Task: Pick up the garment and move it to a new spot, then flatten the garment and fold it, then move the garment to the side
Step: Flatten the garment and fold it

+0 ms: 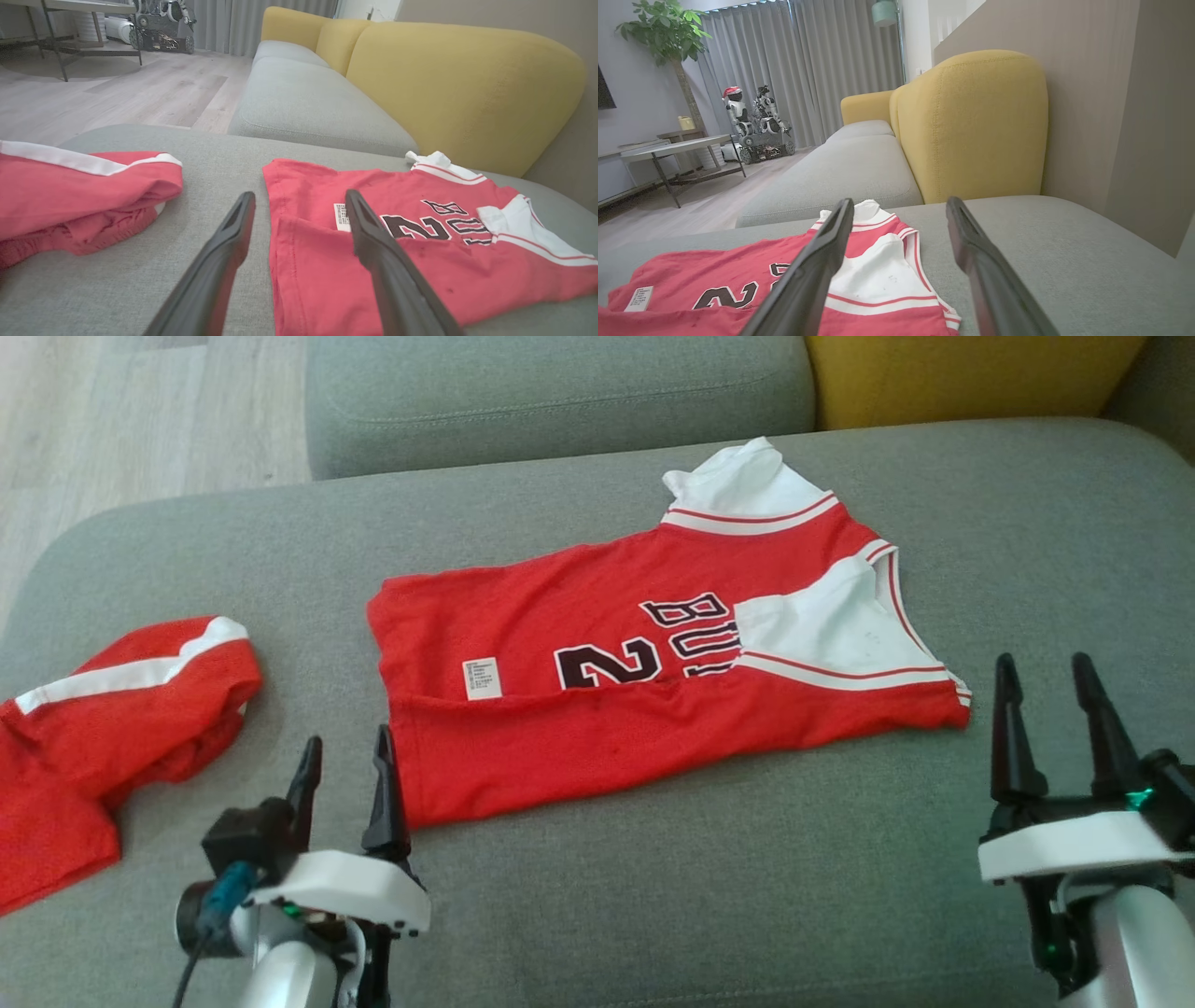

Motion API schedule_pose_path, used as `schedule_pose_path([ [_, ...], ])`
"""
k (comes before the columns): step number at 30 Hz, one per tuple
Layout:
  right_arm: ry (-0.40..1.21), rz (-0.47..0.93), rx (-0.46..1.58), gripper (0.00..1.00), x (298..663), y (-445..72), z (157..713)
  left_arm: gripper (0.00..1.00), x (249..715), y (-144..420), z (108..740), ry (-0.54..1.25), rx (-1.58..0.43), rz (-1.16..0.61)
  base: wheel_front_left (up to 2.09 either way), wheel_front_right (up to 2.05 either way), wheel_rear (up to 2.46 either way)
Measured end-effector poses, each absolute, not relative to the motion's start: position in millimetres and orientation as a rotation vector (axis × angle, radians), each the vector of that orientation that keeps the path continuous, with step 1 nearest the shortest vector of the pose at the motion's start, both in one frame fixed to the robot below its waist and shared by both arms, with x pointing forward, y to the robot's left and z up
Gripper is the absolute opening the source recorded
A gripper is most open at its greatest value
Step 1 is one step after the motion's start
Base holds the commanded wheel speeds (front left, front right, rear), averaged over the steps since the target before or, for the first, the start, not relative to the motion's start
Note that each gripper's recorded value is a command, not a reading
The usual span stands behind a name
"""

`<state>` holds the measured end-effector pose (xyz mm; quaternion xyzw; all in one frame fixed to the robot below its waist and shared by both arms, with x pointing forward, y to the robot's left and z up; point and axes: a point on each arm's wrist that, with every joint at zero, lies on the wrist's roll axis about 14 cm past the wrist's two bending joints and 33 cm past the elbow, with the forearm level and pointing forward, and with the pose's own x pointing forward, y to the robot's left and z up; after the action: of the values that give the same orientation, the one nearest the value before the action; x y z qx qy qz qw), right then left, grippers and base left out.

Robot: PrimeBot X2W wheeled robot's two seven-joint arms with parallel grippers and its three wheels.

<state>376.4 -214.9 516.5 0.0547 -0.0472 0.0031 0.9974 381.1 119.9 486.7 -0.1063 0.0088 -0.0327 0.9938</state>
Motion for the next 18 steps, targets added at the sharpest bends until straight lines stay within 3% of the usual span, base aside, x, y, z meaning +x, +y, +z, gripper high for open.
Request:
schedule_pose_path([
  [10, -0.101, -0.026, 0.089, 1.0, 372, -226, 522, 1.0, 365, 99, 407, 0.276, -0.111, -0.129, 0.0, 0.0, 0.0],
  [18, -0.094, -0.069, 0.122, 1.0, 367, -237, 521, 1.0, 388, 99, 387, 0.354, -0.05, -0.089, 0.0, 0.0, 0.0],
])
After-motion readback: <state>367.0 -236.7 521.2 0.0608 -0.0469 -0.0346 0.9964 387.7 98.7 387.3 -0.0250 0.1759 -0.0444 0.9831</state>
